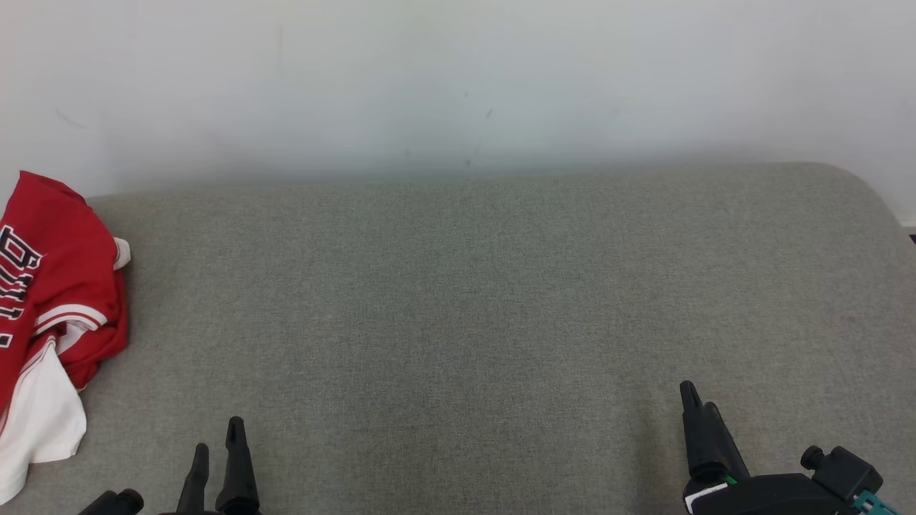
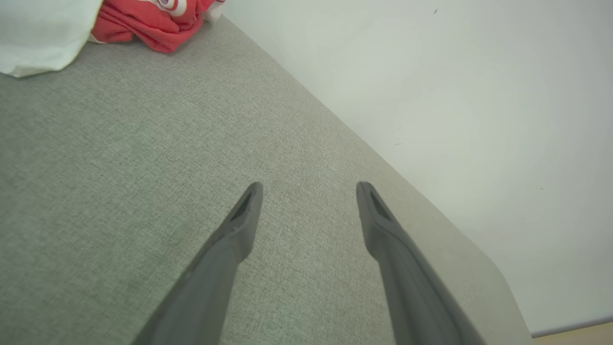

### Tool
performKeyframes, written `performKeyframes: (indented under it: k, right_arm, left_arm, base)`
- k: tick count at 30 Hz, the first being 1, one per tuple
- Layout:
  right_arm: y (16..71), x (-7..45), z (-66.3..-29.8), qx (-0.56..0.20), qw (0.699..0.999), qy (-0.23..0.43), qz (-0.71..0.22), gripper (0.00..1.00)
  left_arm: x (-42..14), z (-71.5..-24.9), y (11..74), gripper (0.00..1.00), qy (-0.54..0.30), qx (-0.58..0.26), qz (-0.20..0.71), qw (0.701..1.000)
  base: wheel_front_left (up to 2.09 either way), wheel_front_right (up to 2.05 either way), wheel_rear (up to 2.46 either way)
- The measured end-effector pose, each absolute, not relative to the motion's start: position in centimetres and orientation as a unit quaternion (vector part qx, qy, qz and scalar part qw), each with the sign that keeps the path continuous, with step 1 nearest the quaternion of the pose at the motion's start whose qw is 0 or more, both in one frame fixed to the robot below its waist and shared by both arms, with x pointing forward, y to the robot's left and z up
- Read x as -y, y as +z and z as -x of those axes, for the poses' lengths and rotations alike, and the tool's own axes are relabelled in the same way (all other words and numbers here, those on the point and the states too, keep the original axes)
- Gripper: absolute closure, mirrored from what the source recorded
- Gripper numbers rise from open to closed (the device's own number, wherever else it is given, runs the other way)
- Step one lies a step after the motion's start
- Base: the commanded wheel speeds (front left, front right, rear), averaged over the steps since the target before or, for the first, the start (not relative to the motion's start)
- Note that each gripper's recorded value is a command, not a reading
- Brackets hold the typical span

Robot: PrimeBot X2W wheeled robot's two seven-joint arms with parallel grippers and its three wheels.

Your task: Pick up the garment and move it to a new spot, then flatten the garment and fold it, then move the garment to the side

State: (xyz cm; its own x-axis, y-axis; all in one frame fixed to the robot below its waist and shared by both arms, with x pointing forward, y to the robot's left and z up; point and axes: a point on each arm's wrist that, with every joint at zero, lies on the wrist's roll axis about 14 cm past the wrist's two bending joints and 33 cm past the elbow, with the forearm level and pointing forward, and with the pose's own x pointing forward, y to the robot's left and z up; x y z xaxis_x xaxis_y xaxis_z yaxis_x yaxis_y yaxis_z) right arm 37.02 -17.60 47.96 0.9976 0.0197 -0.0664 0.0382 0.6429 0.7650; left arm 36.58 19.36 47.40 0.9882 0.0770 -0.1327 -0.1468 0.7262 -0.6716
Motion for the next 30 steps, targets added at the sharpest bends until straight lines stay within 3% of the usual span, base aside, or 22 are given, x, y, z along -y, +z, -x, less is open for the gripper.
performKeyframes:
  k: [30]
  right_arm:
    - [47.5,16.1,-36.8,-0.033,0.961,0.026,-0.274,0.0]
  left_arm:
    - [-18.4,-36.1,48.3,0.0,0.028,-0.019,0.208,0.978]
  base:
    - [0.0,0.0,0.0]
